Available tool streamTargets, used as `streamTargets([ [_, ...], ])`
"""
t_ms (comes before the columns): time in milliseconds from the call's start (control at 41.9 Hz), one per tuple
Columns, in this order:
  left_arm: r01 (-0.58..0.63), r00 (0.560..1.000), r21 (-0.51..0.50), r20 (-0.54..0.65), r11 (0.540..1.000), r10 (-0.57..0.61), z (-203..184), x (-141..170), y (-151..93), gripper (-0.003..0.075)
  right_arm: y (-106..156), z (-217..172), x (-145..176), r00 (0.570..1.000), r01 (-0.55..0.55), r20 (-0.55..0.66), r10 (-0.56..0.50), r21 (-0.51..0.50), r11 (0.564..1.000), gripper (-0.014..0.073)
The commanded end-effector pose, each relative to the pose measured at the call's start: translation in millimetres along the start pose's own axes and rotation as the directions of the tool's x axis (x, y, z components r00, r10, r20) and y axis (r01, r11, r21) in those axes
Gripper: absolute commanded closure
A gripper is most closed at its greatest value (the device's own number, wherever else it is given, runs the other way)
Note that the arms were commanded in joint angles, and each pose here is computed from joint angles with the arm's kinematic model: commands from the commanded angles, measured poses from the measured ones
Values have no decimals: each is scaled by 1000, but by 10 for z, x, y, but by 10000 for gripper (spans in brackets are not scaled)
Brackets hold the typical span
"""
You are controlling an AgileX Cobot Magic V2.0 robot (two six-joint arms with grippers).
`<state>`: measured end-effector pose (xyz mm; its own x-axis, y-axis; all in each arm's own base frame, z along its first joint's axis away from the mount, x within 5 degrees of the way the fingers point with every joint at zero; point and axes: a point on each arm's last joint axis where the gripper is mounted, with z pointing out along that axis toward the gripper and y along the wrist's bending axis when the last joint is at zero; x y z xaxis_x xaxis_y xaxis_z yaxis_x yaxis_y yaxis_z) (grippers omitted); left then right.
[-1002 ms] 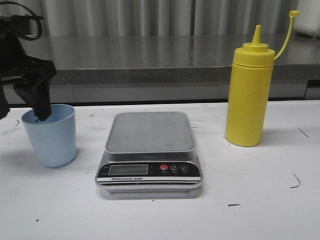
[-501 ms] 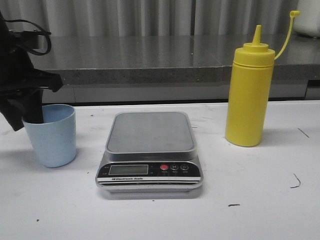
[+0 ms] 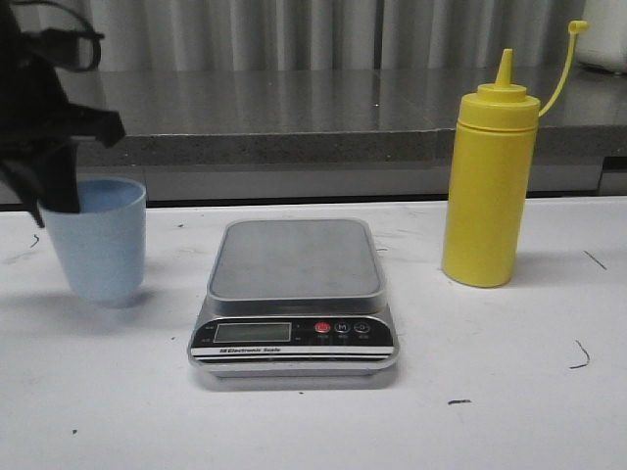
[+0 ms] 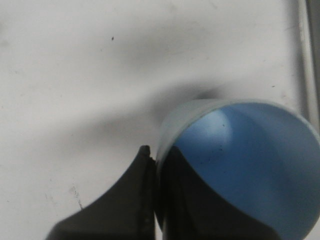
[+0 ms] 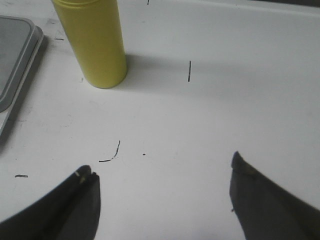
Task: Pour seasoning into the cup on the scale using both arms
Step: 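Lift the blue cup with the left gripper and lower it onto the scale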
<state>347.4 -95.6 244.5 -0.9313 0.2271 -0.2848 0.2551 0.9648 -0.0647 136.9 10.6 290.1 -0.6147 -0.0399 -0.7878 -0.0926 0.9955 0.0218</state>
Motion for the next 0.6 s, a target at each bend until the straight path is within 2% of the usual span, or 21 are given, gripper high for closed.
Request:
streamTargets([
  [0,-57,988,23,148,998,53,-511,-142,-208,740,-5,-52,-155,995,19,93,-19,10,1000,36],
  [119,-122,968,41,227,992,110,-725,-283,-454,741,-5,-52,-155,995,19,93,-19,10,1000,36],
  [262,-185,949,63,272,981,161,-770,-441,-747,741,-5,-52,-155,995,19,93,-19,10,1000,36],
  [405,-210,950,80,250,974,185,-641,-582,-960,740,-5,-52,-155,995,19,93,-19,10,1000,36],
  [572,-233,956,88,204,969,211,-434,-694,-1103,740,-5,-52,-155,995,19,93,-19,10,1000,36],
])
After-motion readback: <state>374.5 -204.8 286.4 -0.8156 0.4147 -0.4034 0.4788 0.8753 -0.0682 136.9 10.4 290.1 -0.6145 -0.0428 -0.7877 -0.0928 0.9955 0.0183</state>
